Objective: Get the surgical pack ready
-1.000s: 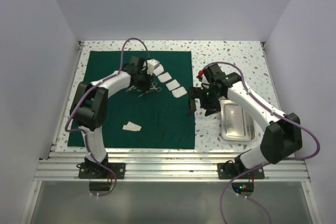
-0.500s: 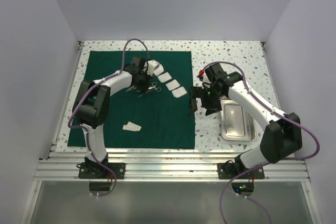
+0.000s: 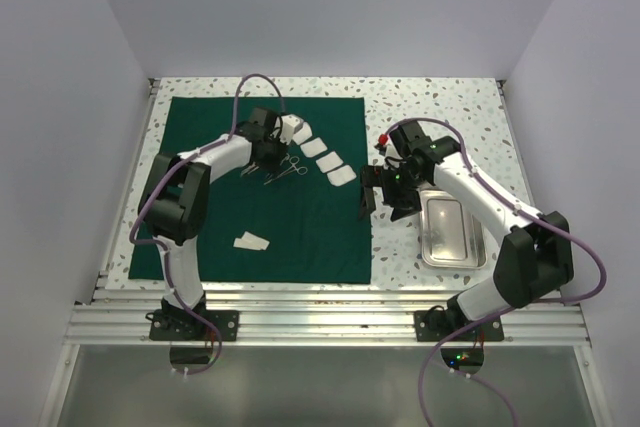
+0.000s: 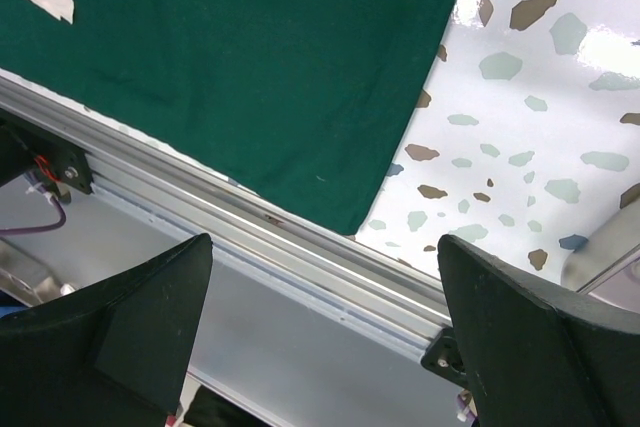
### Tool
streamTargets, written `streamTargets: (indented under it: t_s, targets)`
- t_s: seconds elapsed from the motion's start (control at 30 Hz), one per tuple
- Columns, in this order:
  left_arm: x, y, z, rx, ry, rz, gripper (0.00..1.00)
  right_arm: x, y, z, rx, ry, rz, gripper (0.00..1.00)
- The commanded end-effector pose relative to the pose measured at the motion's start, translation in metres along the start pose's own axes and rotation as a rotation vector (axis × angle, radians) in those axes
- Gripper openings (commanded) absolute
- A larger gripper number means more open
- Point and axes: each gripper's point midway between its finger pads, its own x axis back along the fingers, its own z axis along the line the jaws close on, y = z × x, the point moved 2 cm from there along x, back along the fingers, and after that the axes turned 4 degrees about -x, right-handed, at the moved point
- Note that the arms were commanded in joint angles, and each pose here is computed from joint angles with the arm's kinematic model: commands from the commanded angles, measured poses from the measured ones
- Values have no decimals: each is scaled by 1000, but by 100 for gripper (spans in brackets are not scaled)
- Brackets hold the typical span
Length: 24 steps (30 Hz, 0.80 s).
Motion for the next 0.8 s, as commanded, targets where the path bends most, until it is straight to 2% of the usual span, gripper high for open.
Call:
streamTargets:
  t_s: [0.0, 0.27, 0.37, 0.4, 0.47, 0.5, 0.53, 0.6, 0.63, 0.77]
  targets:
    - [11, 23, 3, 10, 10, -42, 0, 7, 5, 6, 20, 21, -12, 99]
    - [70, 45, -10, 118, -36, -80, 0, 16, 13, 15, 23, 43, -45, 99]
    - [89, 52, -36, 205, -174, -106, 0, 22, 24, 31, 29, 121, -97, 99]
    - [97, 55, -53, 227, -282, -128, 0, 23, 28, 36, 27, 143, -117, 99]
    - [110, 56, -74, 310, -395, -178, 0, 24, 41, 50, 9, 212, -169, 96]
    - [121, 58, -93, 327, -517, -202, 0, 25, 43, 59, 4, 269, -175, 94]
    - [129, 69, -100, 372, -573, -263, 0, 25, 48, 66, -42, 301, -185, 93]
    - [145, 62, -118, 401, -676, -287, 0, 27, 59, 78, -59, 385, -242, 92]
    - [152, 67, -121, 423, -704, -317, 0, 26, 66, 84, -87, 427, -277, 92]
    - [166, 61, -137, 430, -778, -307, 0, 31, 73, 91, -113, 477, -330, 85]
